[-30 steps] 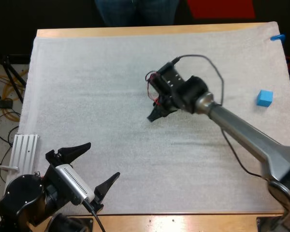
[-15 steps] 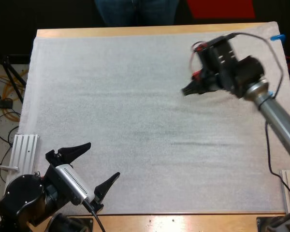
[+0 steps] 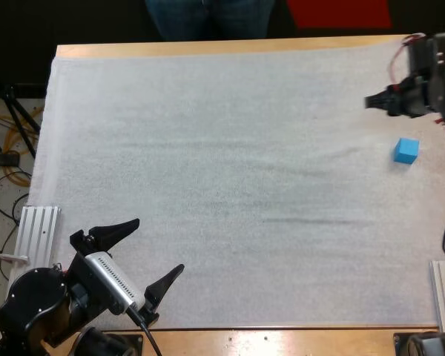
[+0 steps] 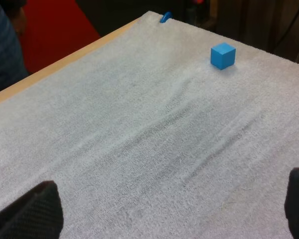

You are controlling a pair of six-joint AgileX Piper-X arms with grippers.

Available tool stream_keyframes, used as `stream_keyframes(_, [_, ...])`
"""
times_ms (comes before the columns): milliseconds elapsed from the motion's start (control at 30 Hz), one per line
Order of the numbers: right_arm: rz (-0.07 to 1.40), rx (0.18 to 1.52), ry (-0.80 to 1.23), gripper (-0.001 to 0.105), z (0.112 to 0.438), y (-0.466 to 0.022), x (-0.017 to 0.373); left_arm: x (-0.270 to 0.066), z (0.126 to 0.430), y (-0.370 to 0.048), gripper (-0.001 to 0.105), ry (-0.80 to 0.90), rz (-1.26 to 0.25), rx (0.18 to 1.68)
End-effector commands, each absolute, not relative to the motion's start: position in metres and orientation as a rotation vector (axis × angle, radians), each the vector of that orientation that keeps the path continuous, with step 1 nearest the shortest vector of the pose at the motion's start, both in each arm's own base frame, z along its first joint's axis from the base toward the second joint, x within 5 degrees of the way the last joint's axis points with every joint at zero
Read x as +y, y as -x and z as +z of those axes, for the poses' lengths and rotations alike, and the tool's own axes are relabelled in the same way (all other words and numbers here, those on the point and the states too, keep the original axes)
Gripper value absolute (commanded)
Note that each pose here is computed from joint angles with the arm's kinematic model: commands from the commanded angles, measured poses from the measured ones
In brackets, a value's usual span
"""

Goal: Stack red cube on blue cube

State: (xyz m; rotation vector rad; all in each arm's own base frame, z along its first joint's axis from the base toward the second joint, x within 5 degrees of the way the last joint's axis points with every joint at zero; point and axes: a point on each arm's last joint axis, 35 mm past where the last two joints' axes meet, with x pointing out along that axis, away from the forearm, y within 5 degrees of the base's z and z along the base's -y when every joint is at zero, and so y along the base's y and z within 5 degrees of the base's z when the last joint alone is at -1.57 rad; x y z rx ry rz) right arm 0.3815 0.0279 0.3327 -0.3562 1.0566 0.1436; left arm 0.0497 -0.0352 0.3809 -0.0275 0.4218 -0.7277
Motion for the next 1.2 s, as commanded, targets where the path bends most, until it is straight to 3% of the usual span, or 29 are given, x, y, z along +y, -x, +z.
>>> stream_keyframes(0, [0.118,1.064,0.332,0.004,0.332,-0.381,0.019,-0.035,0.385,-0.049,0.087,0.035,-0.737,0.406])
stream_keyframes(300, [0.058,1.165,0.245,0.004,0.292,-0.374,-0.019,-0.035,0.385,-0.049,0.087,0.043,-0.735,0.409])
stream_keyframes(833, [0.028,1.227,0.187,0.004,0.228,-0.388,-0.020,-0.035,0.385,-0.049,0.087,0.064,-0.731,0.417])
stream_keyframes(1167, [-0.005,1.265,0.155,0.004,0.210,-0.393,-0.022,-0.035,0.385,-0.049,0.087,0.067,-0.730,0.418])
